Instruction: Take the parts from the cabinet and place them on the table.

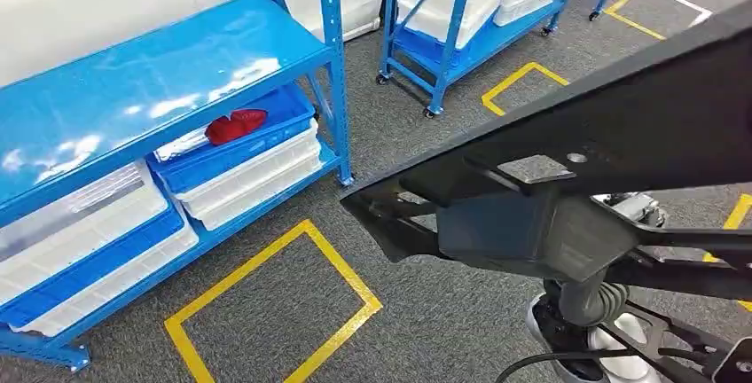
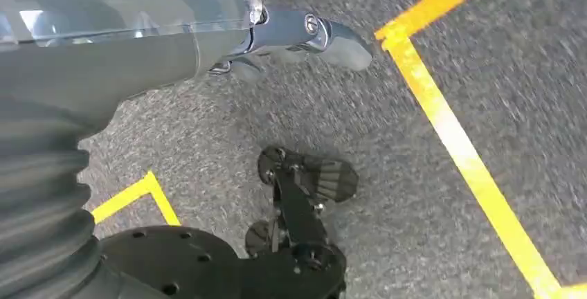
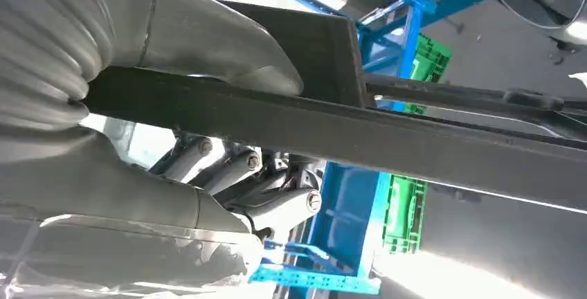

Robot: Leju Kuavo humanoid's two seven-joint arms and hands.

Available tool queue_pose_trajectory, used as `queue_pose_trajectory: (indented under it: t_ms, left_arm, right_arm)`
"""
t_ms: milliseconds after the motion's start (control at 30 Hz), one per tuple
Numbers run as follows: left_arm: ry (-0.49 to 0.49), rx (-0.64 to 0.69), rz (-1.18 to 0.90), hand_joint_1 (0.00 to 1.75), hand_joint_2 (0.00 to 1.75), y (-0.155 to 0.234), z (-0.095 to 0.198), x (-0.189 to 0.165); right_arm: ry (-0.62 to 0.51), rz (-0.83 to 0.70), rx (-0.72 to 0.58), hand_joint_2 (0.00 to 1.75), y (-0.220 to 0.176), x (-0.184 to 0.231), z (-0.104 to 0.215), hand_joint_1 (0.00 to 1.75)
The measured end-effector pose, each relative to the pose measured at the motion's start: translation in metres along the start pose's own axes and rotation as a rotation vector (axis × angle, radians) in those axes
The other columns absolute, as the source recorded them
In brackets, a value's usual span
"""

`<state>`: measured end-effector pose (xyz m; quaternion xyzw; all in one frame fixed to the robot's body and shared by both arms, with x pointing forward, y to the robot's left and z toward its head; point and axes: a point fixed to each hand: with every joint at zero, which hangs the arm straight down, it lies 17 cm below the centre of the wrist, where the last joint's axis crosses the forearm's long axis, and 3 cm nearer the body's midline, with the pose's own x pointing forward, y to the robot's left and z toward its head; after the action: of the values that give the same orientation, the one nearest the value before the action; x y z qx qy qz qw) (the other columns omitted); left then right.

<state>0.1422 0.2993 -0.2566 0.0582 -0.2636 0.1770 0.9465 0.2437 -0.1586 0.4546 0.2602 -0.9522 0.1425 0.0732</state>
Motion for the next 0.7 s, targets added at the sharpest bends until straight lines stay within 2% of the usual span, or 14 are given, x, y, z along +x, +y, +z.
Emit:
queue_pose_trajectory:
  t_ms: [133,533,700]
  left_arm:
    - [-0.008,0.007,0.001,0.0,1.75,0.001,0.0,0.0]
    - [-0.076,0.01,0.051,0.0,1.75,0.012,0.001,0.012]
    - [-0.074,0.035,0.064,0.0,1.75,0.017,-0.001,0.014]
  right_arm:
    - [-0.01,-0.032,0.03,1.75,0.011,0.004,0.001,1.75]
    - [-0.031,-0.063,0.019,1.75,0.013,0.007,-0.002,1.75]
    - [-0.036,-0.084,0.026,1.75,0.012,0.007,-0.002,1.75]
